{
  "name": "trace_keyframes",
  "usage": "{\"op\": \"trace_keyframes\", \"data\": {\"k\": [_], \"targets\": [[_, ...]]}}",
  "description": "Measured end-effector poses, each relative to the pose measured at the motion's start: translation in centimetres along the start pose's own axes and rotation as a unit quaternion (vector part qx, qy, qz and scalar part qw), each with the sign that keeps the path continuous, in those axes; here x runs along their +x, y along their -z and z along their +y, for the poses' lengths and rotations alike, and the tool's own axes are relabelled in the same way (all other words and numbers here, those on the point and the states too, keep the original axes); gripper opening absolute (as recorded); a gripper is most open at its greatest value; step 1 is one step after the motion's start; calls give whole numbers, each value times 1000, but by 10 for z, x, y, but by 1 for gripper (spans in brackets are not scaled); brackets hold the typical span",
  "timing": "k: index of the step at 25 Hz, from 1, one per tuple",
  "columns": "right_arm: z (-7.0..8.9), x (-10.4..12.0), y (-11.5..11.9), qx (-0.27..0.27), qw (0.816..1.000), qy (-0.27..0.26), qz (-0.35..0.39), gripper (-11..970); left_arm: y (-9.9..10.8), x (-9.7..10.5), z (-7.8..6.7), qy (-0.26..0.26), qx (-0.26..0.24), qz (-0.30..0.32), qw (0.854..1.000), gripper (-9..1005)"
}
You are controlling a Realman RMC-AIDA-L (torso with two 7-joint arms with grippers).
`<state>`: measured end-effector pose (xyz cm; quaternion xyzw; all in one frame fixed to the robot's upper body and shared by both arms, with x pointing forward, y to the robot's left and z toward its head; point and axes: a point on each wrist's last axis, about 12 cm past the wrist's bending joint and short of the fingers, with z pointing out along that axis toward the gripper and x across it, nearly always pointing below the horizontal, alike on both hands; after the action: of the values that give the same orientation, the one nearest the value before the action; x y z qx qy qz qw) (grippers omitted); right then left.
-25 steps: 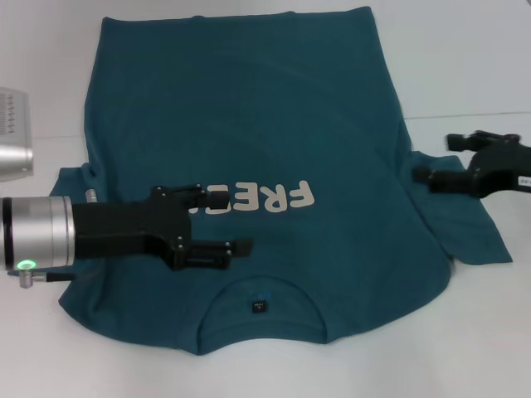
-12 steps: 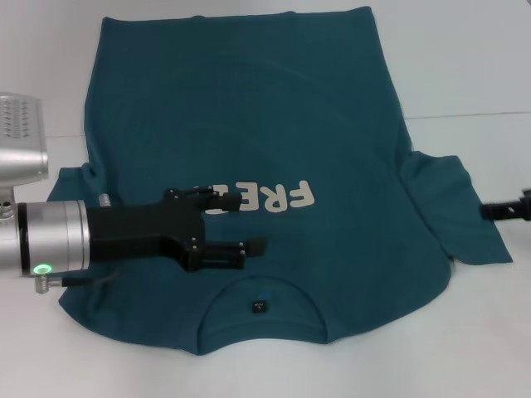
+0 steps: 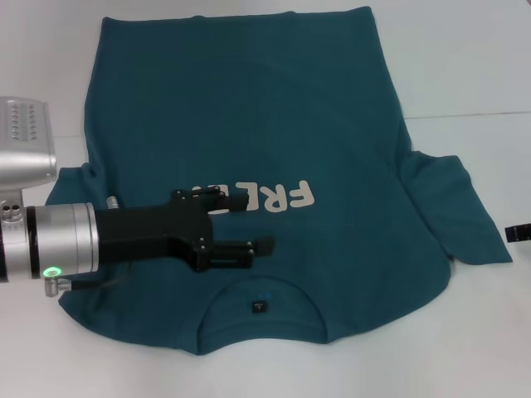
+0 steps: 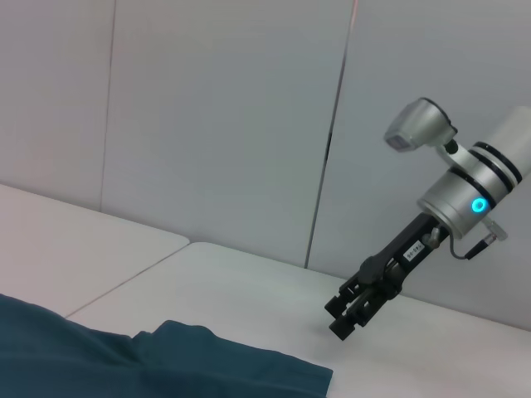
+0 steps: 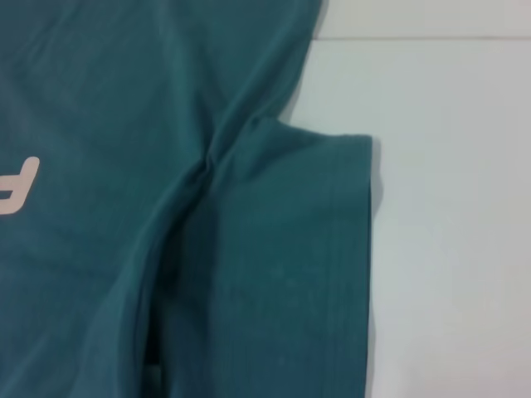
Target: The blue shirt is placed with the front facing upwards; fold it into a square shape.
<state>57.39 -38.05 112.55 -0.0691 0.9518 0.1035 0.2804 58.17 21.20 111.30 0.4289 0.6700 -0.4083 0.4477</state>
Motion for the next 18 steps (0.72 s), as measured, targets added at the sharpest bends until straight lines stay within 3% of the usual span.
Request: {"op": "trace_keyframes", "data": {"k": [18], "targets": [[7, 3, -27, -10, 1000, -12, 0, 944, 0, 1, 2, 2, -12, 2, 1000, 860]]}}
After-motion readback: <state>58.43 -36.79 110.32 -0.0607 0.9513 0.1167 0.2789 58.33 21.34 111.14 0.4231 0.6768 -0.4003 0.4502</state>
